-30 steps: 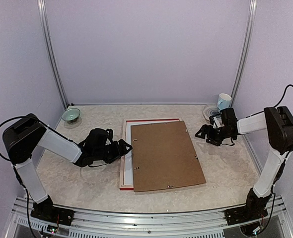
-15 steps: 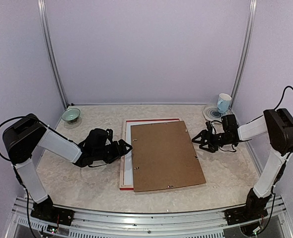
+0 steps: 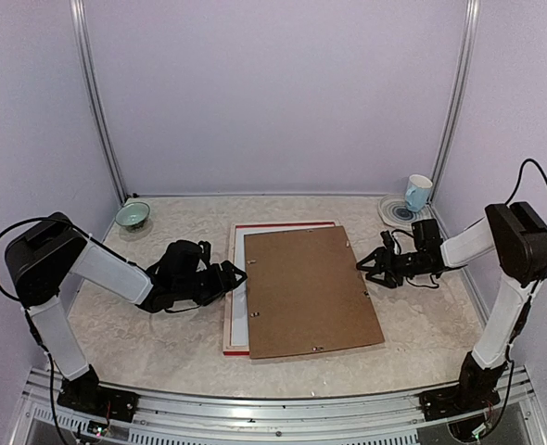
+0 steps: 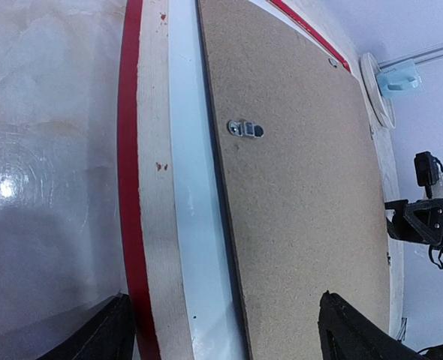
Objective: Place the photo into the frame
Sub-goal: Pick up the backboard from the frame body.
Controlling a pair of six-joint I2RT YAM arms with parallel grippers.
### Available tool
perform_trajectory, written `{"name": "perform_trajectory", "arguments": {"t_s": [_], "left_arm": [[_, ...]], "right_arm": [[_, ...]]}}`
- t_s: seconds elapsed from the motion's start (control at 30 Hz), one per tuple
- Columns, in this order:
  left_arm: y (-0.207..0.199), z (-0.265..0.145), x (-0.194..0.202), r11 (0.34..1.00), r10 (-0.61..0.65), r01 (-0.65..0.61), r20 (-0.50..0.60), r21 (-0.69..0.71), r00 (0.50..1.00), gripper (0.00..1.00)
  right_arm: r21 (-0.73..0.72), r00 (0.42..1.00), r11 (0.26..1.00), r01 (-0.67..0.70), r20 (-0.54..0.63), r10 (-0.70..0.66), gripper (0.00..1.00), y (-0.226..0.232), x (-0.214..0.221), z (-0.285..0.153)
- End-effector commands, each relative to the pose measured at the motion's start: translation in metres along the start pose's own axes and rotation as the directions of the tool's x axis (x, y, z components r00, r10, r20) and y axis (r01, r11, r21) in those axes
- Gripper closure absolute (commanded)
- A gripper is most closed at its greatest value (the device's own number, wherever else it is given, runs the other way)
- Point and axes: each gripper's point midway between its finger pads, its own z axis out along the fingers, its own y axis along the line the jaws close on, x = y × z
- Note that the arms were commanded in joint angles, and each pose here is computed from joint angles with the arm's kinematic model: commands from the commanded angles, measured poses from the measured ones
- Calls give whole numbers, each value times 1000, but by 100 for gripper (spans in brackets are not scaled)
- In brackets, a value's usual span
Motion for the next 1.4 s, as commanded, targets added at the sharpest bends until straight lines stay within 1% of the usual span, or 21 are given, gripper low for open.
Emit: {"name": "perform_trajectory", "arguments": {"t_s": [0.0, 0.07, 0.23, 0.3, 0.53, 0.63, 0.73, 0.8, 0.9, 1.03, 1.37], "left_arm": [[0, 3, 8, 1000, -4, 4, -28, 4, 1000, 17], [-1, 3, 8, 1000, -3, 3, -29, 4, 1000, 17], [-1, 1, 7, 1000, -2, 3, -25, 4, 1000, 17], [0, 1, 8, 1000, -1, 1, -25, 1, 1000, 17], [1, 0, 9, 1000, -2, 2, -27, 0, 1000, 16], [-1, 1, 8, 1000, -2, 2, -27, 4, 1000, 16], [-2, 1, 7, 1000, -1, 2, -27, 6, 1000, 17], [-2, 1, 7, 1000, -2, 2, -27, 8, 1000, 16], [-3, 2, 7, 1000, -1, 1, -27, 8, 1000, 17], [-3, 3, 7, 1000, -4, 4, -29, 8, 1000, 17], [-5, 3, 6, 1000, -3, 3, -29, 13, 1000, 17]], "right_arm": [[2, 996, 998, -67, -58, 67, 37, -12, 22, 8], [-2, 995, 997, -77, -65, 76, 41, -13, 23, 10], [-16, 992, 995, -99, -82, 97, 55, -17, 28, 14], [-17, 990, 994, -110, -89, 108, 57, -21, 31, 15], [-88, 984, 984, -156, -103, 146, 74, -21, 38, 16], [-98, 984, 983, -156, -98, 146, 80, -19, 36, 15], [-97, 986, 984, -147, -87, 139, 88, -16, 31, 12], [-92, 988, 986, -138, -78, 132, 90, -14, 27, 9], [-92, 990, 988, -127, -66, 122, 95, -9, 22, 6], [-110, 990, 985, -129, -62, 123, 98, -3, 19, 3], [-162, 988, 974, -155, -26, 153, 99, 11, 9, -1]]}}
